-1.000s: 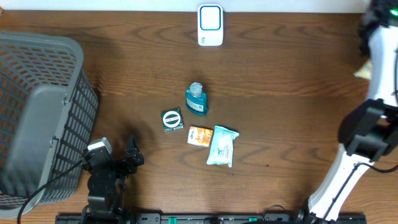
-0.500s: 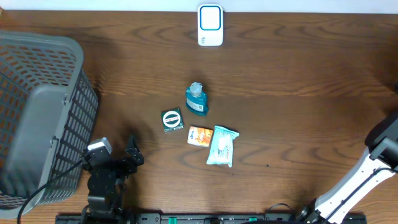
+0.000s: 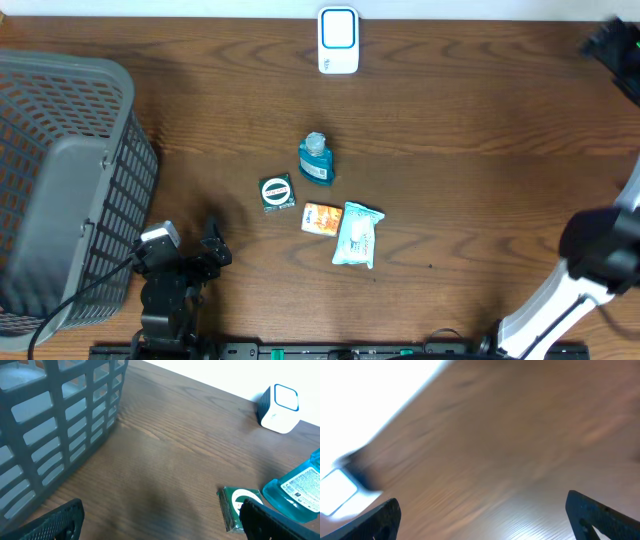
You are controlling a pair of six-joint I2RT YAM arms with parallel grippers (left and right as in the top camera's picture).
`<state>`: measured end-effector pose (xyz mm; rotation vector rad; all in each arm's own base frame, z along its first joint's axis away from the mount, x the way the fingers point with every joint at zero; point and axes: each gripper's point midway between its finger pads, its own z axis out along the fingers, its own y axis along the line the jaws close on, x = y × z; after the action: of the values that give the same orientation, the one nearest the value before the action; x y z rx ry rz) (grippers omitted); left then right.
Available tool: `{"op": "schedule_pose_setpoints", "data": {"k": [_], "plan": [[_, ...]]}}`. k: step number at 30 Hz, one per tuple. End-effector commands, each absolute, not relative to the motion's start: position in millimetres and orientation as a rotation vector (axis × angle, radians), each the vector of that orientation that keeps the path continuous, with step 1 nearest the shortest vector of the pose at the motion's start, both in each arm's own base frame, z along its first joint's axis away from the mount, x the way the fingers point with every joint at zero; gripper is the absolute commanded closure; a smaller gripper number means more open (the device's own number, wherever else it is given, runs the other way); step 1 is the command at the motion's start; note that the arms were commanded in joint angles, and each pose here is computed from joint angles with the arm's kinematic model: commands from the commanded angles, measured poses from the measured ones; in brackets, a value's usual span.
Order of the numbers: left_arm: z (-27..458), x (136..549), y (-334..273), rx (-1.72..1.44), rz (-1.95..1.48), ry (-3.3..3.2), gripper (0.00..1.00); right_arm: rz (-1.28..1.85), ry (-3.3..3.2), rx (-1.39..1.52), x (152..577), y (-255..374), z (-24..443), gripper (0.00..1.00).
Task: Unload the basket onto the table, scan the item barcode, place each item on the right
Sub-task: 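Swing the right gripper back toward the teal bottle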
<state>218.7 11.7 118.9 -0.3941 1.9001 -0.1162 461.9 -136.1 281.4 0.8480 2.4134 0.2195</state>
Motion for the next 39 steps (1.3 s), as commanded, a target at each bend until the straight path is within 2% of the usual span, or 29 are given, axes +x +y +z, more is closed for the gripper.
{"op": "schedule_pose_setpoints", "data": {"k": [1, 7, 16, 23, 27, 28, 30, 34, 39], "plan": [[108.0, 216.4, 15.2, -0.406, -0.089, 1.930, 0.02, 0.386, 2.382, 0.611, 449.7, -56.3, 337.6, 0.01], [108.0, 216.4, 15.2, -0.406, -0.089, 1.930, 0.02, 0.447, 2.580, 0.309, 410.7, 41.4, 330.8, 0.01], [108.0, 216.4, 15.2, -0.406, -0.089, 1.930, 0.02, 0.344, 2.904, -0.040, 342.5, 138.8, 279.9, 0.01], [108.1, 216.5, 15.2, -0.406, -0.090, 1.930, 0.02, 0.093, 2.794, -0.320, 347.1, 191.6, 256.2, 0.01], [108.0, 216.4, 15.2, -0.406, -0.089, 1.930, 0.02, 0.167, 2.676, -0.671, 340.5, 236.1, 258.7, 0.01], [108.0, 216.4, 15.2, -0.406, -0.089, 1.930, 0.02, 0.184, 2.590, -0.854, 338.9, 255.4, 257.6, 0.01], [108.1, 216.5, 15.2, -0.406, -0.090, 1.930, 0.02, 0.190, 2.510, -0.973, 340.3, 271.7, 254.0, 0.01], [108.0, 216.4, 15.2, -0.406, -0.089, 1.930, 0.02, 0.259, 2.471, -0.988, 343.0, 290.1, 247.3, 0.01], [108.0, 216.4, 15.2, -0.406, -0.089, 1.930, 0.02, 0.278, 2.450, -0.930, 340.1, 286.9, 263.8, 0.01]]}}
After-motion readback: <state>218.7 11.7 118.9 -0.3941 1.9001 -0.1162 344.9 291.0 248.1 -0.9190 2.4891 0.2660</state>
